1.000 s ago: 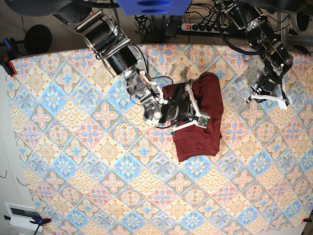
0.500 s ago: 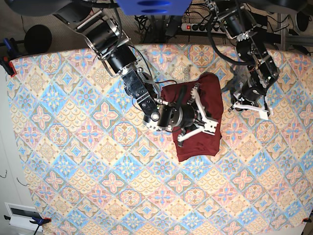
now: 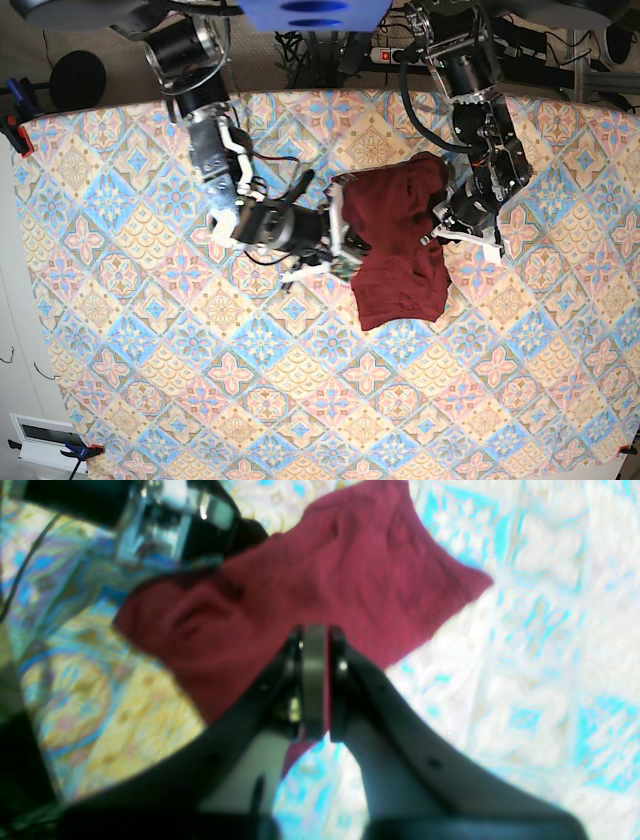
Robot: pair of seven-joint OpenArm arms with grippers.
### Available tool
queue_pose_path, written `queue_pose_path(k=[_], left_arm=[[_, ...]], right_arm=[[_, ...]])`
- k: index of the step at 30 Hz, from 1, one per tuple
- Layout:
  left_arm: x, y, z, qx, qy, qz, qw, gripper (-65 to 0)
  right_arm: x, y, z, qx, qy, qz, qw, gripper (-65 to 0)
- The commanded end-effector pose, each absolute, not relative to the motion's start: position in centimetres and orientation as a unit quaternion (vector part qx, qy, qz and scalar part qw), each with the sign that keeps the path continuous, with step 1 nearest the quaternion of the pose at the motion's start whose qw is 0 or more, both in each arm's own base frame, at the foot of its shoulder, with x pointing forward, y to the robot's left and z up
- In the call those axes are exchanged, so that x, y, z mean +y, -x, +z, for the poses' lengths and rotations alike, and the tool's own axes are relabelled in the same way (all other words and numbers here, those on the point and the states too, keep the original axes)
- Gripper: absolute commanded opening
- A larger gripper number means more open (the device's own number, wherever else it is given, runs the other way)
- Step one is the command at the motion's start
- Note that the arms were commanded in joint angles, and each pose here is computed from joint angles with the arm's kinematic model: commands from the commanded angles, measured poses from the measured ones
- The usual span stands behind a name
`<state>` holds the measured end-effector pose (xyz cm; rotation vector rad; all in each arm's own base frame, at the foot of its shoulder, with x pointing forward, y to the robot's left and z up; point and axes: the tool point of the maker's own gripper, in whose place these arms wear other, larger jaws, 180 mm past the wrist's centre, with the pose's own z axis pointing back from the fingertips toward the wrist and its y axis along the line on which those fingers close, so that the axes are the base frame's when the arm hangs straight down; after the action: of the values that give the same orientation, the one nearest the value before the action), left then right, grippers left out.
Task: Layout the t-shirt on the table in an organized manner, then fold the t-shirt properly
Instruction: 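Grasp the bundle with both grippers and rotate it into a square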
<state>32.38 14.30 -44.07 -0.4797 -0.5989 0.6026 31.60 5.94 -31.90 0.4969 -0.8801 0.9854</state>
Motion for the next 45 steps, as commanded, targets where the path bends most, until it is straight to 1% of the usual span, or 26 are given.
queue_pose_path(k=[1,5,10,13,17,21,23,31,35,38,40,45], left_arm=[[12.7,-31.8,-45.0,-0.258,0.228,0.271,0.899,-65.0],[9.2,-32.3,-45.2,-0.26,0.242,0.232,0.906,-65.0],[5.7,-31.9,-46.0,-0.246,0.265,0.231,0.903,-65.0],[3.8,-31.8,-46.1,-0.239,0.28,0.235,0.899,-65.0],[1.2,-31.5,-46.6,-0.235,0.286,0.202,0.907,-65.0],[-1.9,-30.8,-47.1,-0.226,0.296,0.162,0.914,-65.0],[-2.6,-30.6,-47.1,-0.224,0.297,0.152,0.916,-65.0],[-3.0,-30.6,-46.9,-0.224,0.3,0.144,0.916,-65.0],[-2.6,-31.2,-45.3,-0.249,0.303,0.142,0.909,-65.0],[-0.6,-31.1,-44.4,-0.272,0.298,0.145,0.903,-65.0],[1.3,-31.3,-43.7,-0.288,0.292,0.155,0.899,-65.0],[6.6,-31.0,-43.1,-0.28,0.299,0.227,0.884,-65.0]], right_arm=[[4.9,-33.2,-29.6,-0.44,-0.231,0.434,0.752,-64.0],[0.4,-34.4,-29.1,-0.453,-0.236,0.385,0.769,-64.0],[-3.9,-35.2,-28.9,-0.461,-0.222,0.354,0.783,-64.0],[-5.4,-34.8,-29.2,-0.461,-0.228,0.332,0.791,-64.0],[-6.7,-34.2,-29.9,-0.458,-0.231,0.306,0.802,-64.0],[-7.6,-34.1,-29.6,-0.464,-0.221,0.299,0.804,-64.0],[-8.1,-33.7,-29.8,-0.463,-0.216,0.295,0.807,-64.0],[-8.5,-33.6,-29.6,-0.465,-0.209,0.299,0.807,-64.0],[-8.1,-33.5,-29.3,-0.466,-0.211,0.305,0.803,-64.0],[-7.5,-33.3,-28.8,-0.47,-0.212,0.315,0.796,-64.0],[-6.6,-33.0,-29.2,-0.459,-0.215,0.33,0.797,-64.0],[-4.9,-32.2,-30.7,-0.433,-0.232,0.348,0.799,-63.9]])
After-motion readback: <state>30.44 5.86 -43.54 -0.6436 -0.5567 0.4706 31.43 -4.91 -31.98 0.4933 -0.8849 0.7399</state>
